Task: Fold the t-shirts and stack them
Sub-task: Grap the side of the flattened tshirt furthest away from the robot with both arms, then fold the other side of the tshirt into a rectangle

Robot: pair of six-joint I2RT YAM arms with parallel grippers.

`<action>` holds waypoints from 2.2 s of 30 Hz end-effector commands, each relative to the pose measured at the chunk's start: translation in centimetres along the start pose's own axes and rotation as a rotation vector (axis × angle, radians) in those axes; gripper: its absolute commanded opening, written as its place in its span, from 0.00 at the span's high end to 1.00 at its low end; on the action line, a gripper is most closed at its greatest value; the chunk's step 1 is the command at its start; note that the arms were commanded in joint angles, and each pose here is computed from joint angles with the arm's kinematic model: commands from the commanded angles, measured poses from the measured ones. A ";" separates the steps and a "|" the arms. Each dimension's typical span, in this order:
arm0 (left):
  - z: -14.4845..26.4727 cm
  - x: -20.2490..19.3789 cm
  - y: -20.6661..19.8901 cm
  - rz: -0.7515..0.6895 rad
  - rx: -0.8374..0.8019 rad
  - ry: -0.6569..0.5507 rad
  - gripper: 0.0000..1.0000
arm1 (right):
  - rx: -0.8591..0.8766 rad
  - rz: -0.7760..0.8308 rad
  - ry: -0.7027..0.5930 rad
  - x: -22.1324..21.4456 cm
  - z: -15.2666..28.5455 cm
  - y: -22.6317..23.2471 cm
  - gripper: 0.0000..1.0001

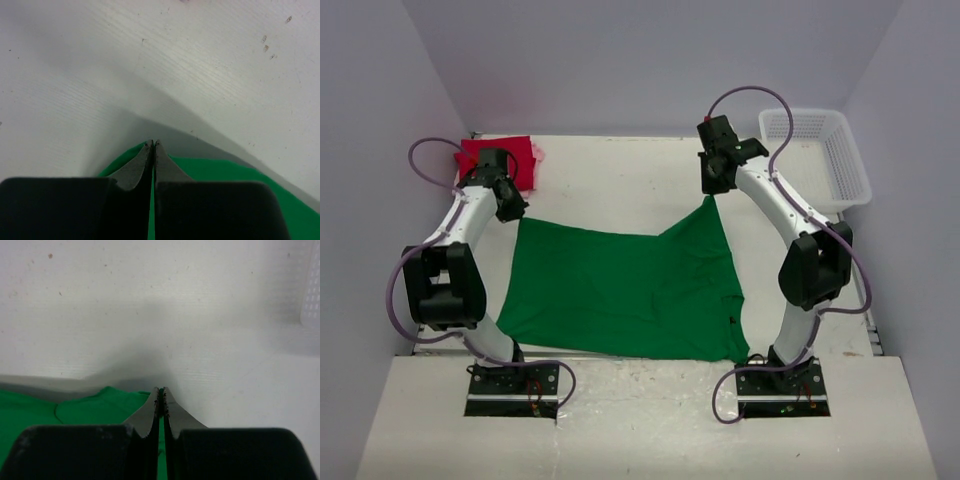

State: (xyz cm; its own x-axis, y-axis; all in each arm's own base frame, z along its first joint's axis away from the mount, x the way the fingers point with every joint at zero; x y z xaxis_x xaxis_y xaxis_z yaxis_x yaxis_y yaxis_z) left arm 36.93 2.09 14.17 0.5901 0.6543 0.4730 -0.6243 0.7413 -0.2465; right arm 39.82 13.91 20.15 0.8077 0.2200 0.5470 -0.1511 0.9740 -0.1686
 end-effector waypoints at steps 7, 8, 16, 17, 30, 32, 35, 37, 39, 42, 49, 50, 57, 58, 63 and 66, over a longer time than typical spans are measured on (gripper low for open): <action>-1.6 2.6 -1.9 0.044 -0.011 -0.054 1.00 | 0.049 -0.003 -0.024 3.8 -2.0 -2.0 1.00; -1.7 2.8 -2.0 0.046 -0.012 -0.058 1.00 | 0.052 -0.002 -0.016 3.9 -2.7 -1.9 1.00; -2.7 3.6 -2.9 0.052 -0.025 -0.048 1.00 | 0.079 0.017 -0.057 7.7 -2.9 -2.4 1.00; -2.8 3.7 -3.0 0.052 -0.026 -0.050 1.00 | 0.081 0.019 -0.058 7.9 -3.1 -2.6 1.00; -1.4 2.0 -2.0 0.049 -0.042 -0.025 1.00 | 0.075 -0.061 -0.050 4.8 -0.3 -3.3 1.00; -0.4 1.8 -1.8 0.048 -0.057 -0.034 1.00 | 0.079 -0.069 -0.056 3.9 0.7 -3.4 1.00; 0.7 1.1 -1.1 0.036 -0.061 -0.034 1.00 | 0.069 -0.087 -0.051 2.2 2.4 -3.8 1.00; 1.0 0.5 -0.6 0.029 -0.056 -0.026 1.00 | 0.069 -0.090 -0.046 1.0 3.5 -3.8 1.00; 1.8 0.1 -0.1 0.018 -0.056 -0.031 1.00 | 0.070 -0.094 -0.048 -0.2 4.5 -3.7 1.00; 2.8 -0.2 0.5 0.014 -0.052 -0.046 1.00 | 0.087 -0.086 -0.039 -1.7 5.3 -3.1 1.00; 4.7 -0.9 1.5 0.003 -0.058 -0.059 1.00 | 0.088 -0.057 -0.015 -4.7 5.9 -1.8 1.00; 5.0 -1.0 1.5 0.000 -0.058 -0.061 1.00 | 0.093 -0.056 -0.025 -4.8 6.3 -1.7 1.00; 6.0 -1.9 3.2 -0.007 -0.025 -0.081 1.00 | 0.085 -0.051 -0.010 -6.9 7.1 -1.2 1.00; 6.3 -2.0 3.4 -0.005 -0.022 -0.083 1.00 | 0.083 -0.050 -0.011 -7.0 7.3 -1.2 1.00; 6.6 -3.0 4.3 0.003 -0.013 -0.080 1.00 | 0.076 -0.054 -0.004 -8.5 8.1 -1.2 1.00; 6.8 -3.5 4.8 -0.005 -0.002 -0.071 1.00 | 0.075 -0.052 0.017 -9.7 8.2 -1.1 1.00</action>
State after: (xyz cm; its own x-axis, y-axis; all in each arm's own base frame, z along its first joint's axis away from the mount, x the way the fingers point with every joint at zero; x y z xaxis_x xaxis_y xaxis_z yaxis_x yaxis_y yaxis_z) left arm 29.29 1.76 16.77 0.5545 0.6562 0.5117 -0.6198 0.7360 -0.2722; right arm 28.59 11.78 21.51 0.8259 0.1927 0.5299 -0.1878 0.9801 -0.0637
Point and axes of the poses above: each gripper's point midway between its finger pads, its own z axis back along the fingers, its own y axis along the line the jaws close on, x = y × z, the point moved 4 cm from there along z, back along the fingers, and after that the axes turned 11 degrees about z, right-handed, at the moved point
